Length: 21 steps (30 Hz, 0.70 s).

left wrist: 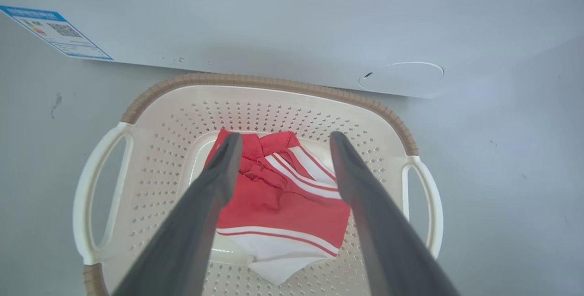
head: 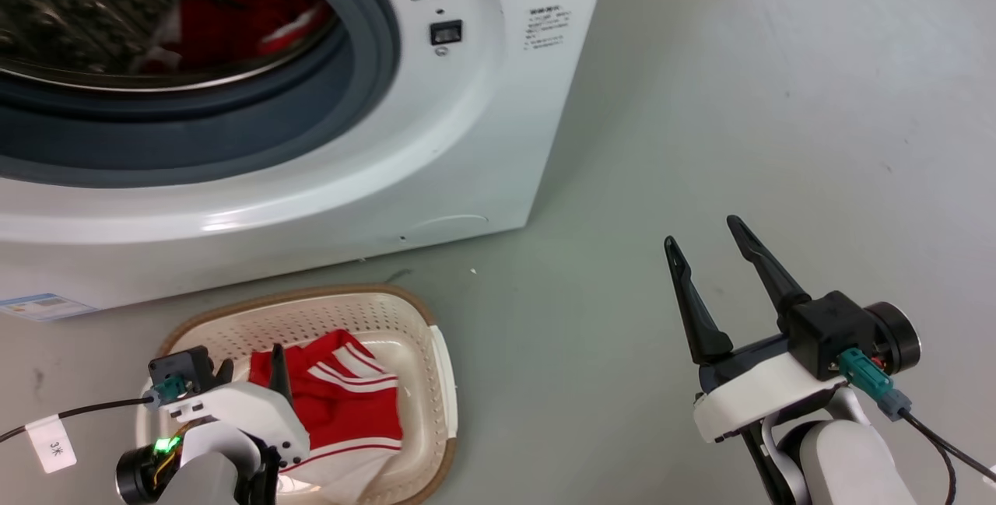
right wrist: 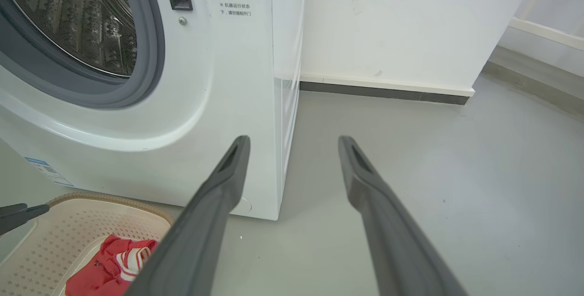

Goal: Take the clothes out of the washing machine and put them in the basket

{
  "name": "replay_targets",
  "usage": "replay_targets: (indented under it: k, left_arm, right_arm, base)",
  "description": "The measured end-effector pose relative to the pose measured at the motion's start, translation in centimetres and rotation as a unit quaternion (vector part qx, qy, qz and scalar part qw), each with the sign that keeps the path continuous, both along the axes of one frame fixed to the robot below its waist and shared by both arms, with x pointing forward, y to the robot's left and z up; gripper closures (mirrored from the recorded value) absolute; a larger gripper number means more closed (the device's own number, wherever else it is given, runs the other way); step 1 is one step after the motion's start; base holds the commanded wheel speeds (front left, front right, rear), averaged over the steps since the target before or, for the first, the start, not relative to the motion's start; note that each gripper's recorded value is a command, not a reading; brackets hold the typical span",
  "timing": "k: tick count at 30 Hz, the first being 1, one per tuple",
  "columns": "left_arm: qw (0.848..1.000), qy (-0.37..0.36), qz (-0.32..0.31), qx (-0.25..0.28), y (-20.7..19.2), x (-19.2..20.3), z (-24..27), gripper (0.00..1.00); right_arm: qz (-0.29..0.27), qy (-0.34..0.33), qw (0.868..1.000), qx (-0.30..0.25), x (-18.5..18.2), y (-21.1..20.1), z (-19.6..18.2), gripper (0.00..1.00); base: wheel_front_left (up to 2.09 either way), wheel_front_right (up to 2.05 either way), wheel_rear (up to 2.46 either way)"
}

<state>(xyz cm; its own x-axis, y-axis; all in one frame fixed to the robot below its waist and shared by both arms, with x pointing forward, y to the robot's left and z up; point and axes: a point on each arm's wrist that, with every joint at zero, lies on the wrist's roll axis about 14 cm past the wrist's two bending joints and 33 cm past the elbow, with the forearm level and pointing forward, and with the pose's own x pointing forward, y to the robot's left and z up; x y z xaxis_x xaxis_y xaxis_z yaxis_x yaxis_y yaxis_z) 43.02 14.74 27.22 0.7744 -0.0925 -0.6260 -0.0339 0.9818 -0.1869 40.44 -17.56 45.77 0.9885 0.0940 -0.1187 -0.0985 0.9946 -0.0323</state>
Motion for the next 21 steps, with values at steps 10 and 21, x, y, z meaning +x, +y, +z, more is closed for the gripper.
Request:
replay_targets:
  k: [10,21]
  left_arm:
    - [0.987,-0.16,0.012,-0.005,0.5,2.2,9.5,0.0]
    - [0.948,-0.317,0.01,0.006,0.9,3.9,19.7,0.0]
  right_arm:
    - [0.026,-0.025,0.999,0.007,-0.6,2.0,2.5,0.0]
    - [0.05,-0.039,0.998,0.007,-1.1,3.7,3.9,0.0]
  base:
    - [0.0,0.0,0.0]
    - [0.0,0.0,0.0]
